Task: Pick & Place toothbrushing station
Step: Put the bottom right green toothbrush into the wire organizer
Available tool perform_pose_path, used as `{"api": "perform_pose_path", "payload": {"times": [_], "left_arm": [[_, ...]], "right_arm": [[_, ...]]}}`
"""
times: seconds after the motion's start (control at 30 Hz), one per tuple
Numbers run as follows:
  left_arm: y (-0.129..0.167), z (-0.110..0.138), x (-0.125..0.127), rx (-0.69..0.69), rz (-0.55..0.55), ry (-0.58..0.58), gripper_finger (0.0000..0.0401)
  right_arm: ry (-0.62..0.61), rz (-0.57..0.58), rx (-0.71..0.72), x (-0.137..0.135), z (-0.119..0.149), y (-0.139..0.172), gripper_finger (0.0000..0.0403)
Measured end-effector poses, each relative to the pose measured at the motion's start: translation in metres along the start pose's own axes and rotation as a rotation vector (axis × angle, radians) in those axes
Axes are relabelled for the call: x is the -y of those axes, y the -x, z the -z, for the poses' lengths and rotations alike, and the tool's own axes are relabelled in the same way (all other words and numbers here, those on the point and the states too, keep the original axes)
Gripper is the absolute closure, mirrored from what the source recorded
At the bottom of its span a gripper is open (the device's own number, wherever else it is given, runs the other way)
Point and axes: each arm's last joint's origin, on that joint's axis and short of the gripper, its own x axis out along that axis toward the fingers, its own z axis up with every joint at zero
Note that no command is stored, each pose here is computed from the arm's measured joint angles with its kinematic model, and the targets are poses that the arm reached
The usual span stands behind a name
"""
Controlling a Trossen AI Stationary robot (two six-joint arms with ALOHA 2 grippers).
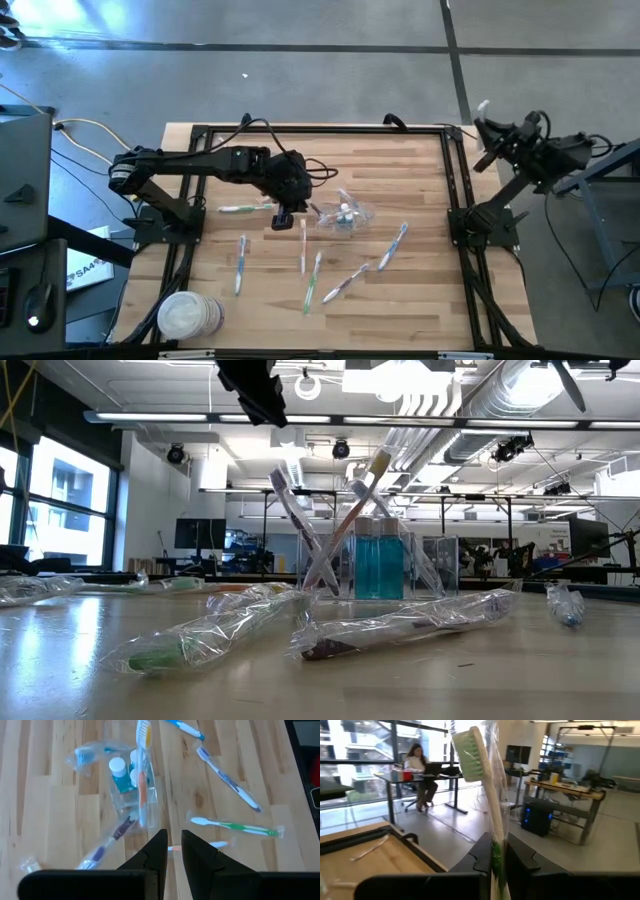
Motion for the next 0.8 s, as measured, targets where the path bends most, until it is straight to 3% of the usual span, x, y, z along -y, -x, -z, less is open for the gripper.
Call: {"api": "perform_pose_path", "payload": {"times": [0.1,0.17,0.6,0.8], "left_arm": [[0.000,0.001,0.000,-0.012,0.001,0.011,0.0346],[0.000,0.001,0.000,-0.014,0.001,0.018,0.0346],[0.000,0.000,0.000,0.000,-0.001,0.049,0.0346],[0.000,-0.001,0.000,0.012,-0.001,0.071,0.0346]], "right_arm": [[0.001,0.019,0.000,0.006,0.001,0.000,0.0383],[0.007,-0.045,0.018,0.007,0.001,0.001,0.0383],[-0.072,-0.752,0.312,0.026,-0.004,0.012,0.0383],[-0.012,-0.823,0.354,0.016,-0.023,0.014,0.0383]]}}
